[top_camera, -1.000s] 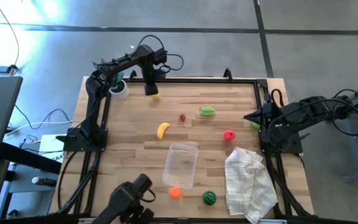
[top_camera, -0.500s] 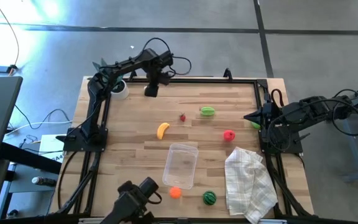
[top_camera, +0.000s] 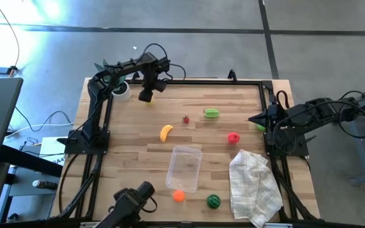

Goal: Pick and placing Produce into tupperware
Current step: Put the lemon into the transparent bin

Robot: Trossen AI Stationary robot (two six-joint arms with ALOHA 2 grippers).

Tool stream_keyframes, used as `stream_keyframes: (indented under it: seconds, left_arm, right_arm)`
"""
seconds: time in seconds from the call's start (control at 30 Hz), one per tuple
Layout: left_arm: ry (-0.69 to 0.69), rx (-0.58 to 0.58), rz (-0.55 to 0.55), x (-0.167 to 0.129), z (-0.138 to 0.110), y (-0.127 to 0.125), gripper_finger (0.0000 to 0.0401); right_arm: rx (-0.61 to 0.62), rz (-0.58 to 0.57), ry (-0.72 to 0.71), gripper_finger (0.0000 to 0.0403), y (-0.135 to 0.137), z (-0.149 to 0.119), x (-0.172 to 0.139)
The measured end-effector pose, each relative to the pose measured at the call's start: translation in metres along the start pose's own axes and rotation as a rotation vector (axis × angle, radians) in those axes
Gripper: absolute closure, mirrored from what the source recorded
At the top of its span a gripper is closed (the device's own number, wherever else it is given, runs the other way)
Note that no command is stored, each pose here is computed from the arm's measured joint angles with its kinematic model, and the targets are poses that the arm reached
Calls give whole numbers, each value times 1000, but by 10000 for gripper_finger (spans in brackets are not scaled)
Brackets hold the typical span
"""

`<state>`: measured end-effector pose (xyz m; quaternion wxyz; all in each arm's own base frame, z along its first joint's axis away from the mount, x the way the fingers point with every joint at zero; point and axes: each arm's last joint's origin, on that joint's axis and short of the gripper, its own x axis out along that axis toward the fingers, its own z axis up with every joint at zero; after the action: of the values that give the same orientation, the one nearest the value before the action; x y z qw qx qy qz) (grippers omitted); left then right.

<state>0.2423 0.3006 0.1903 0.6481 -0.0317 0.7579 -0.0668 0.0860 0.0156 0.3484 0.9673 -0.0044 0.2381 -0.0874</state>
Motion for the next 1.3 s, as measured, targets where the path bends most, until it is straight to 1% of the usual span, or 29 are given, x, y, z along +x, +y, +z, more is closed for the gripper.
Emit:
stream_keyframes:
  seconds: [0.13,0.27,0.4,0.6,0.7,0.8,0.87,0.97,1.07,1.17,1.3]
  left_arm:
    - [-22,-1,-16,1,3,-2,256]
    - [-71,-44,-53,1,4,-3,256]
    - [-100,-47,-28,0,7,0,256]
    - [-111,-42,-31,0,7,0,254]
    - [-113,-40,-20,0,8,1,235]
    - [-118,-35,1,0,10,1,202]
    - [-106,-29,42,0,12,3,177]
    - [-95,34,67,0,16,1,145]
    - [-92,81,74,0,20,-2,124]
    - [-83,59,115,-1,23,-1,109]
    - [-17,3,204,-1,22,4,95]
  right_arm:
    - [0,1,0,403,0,0,0]
    - [0,0,0,403,0,0,0]
    - [0,0,0,403,0,0,0]
    - [0,0,0,403,0,0,0]
    - [0,1,0,403,0,0,0]
    - [0,0,0,403,0,0,0]
    - [0,1,0,403,0,0,0]
    - [0,1,0,403,0,0,0]
    - [0,1,0,403,0,0,0]
    - [0,1,0,403,0,0,0]
    - [0,1,0,403,0,0,0]
